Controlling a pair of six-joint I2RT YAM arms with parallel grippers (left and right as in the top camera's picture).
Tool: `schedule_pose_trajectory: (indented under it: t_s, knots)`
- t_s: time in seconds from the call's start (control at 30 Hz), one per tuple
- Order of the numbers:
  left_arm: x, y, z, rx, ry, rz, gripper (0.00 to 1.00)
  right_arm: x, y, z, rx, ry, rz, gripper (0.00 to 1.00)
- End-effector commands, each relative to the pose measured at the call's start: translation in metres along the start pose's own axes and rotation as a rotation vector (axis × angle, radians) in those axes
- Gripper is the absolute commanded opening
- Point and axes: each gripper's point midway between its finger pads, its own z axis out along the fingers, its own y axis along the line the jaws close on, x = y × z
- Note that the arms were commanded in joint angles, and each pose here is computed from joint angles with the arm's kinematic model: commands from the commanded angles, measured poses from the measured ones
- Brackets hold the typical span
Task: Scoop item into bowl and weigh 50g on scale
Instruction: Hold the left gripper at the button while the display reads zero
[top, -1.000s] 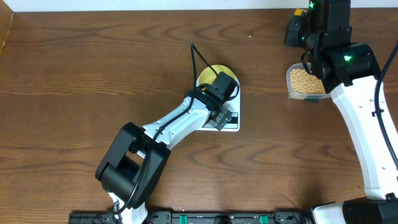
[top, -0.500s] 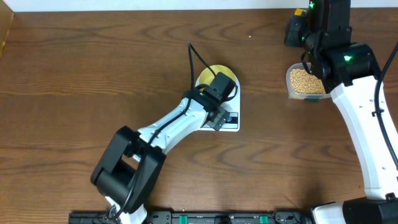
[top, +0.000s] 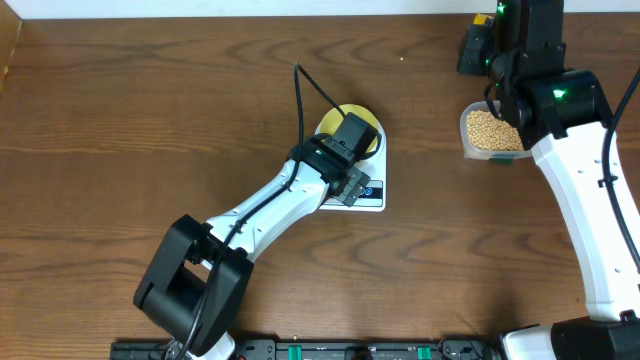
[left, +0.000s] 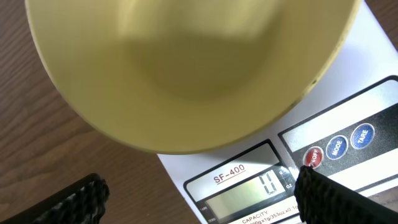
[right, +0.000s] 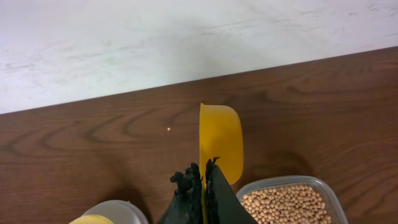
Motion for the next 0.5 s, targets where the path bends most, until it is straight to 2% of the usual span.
schedule_pose_trajectory:
  t_s: [0.0,0.47]
  knots:
    - [0.006,0.002,0.005,-0.013,0.021,-0.004,0.98,-0.009,-0.001,-0.009,0.001,-0.028,0.000,0.01]
    - [0.006,-0.014,0.014,-0.001,0.026,0.030,0.98,-0.009,-0.001,-0.009,0.001,-0.028,0.000,0.01]
